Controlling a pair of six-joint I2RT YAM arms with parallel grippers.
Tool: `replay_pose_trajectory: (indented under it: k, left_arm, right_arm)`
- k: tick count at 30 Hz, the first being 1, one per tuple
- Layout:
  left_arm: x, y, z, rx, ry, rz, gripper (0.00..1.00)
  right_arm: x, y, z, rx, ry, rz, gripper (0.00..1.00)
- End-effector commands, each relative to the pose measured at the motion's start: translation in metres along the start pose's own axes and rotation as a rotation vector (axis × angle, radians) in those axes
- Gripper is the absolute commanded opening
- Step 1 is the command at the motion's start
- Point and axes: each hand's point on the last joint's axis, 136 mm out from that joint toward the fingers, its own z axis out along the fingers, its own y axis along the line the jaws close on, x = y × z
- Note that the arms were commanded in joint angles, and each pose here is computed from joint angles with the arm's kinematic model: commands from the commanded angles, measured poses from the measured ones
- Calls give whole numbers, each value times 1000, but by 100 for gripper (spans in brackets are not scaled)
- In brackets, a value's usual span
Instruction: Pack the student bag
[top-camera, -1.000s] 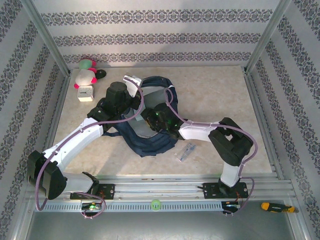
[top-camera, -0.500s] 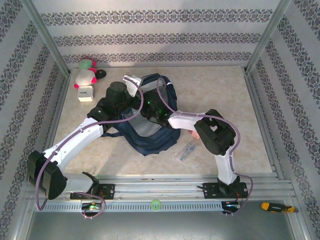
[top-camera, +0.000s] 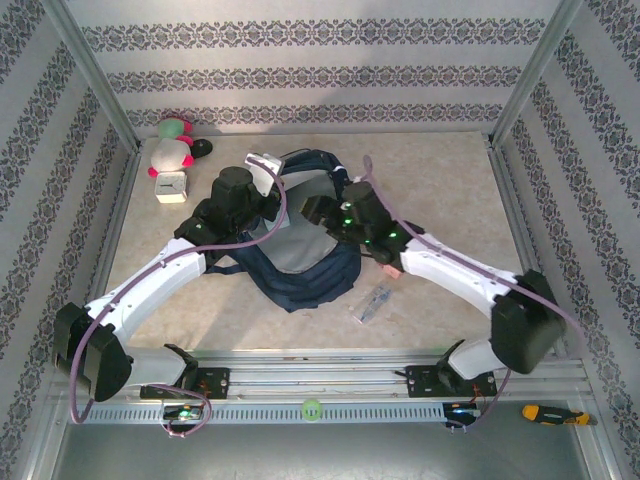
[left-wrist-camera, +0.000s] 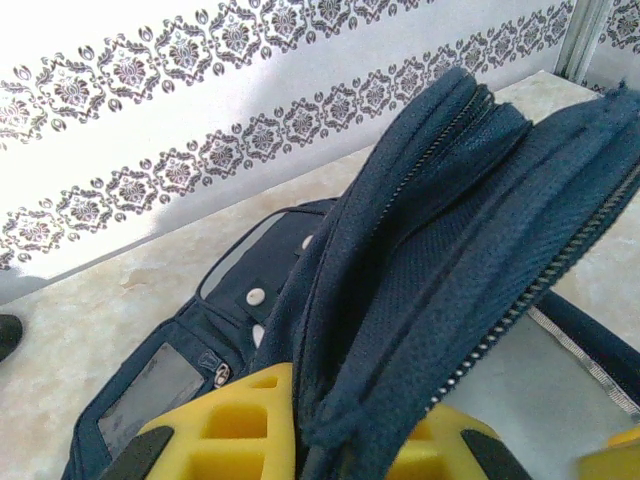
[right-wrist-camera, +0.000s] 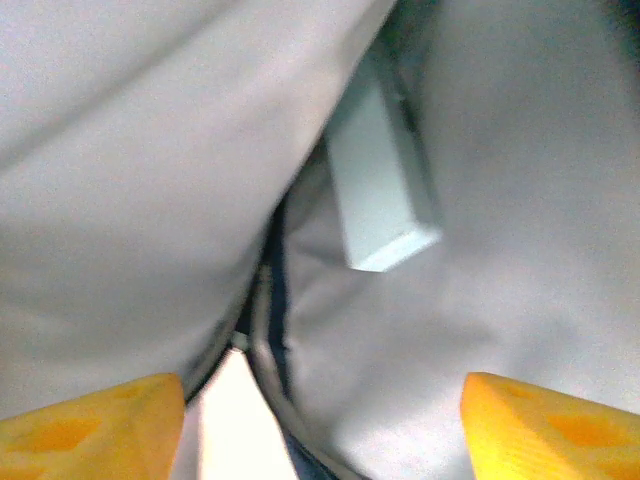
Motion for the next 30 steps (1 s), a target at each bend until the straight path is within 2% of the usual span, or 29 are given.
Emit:
replay_pose_trajectory:
  k: [1,5,7,12,15,17,21,26,30]
  left_arm:
    - [-62,6,-26,-20,-224,-24,1]
    - [-59,7,-25,-27,-217,-25,1]
    - [-58,6,-25,-26,-213,-28,1]
    - [-54,7,-24,-28,-201,-27,1]
    - [-53,7,-25,-30,-197,-30,1]
    - [-53,7,-26,-32,-198,-31,1]
    - [-54,9,-27,-38,-197,-27,1]
    - [-54,9,-27,-39,-195,-24,1]
    - [-56,8,-26,-36,-199,-27,1]
  right_arm:
    - [19,-86,-36,322,162,-120,77]
    - [7,-151,-86,581,218,-187,84]
    - [5,-171,-103,651,278,-262,85]
    - [10,-190,-112,664,501,-545,89]
    - [19,-200,-112,665,643,-569,97]
    - [23,-209,-112,692,721,-580,98]
    - [4,-230,-112,822,740,-650,98]
    - [-20,-242,-104,850,687,-660,98]
    - [-30,-244,-90,781,647,-622,98]
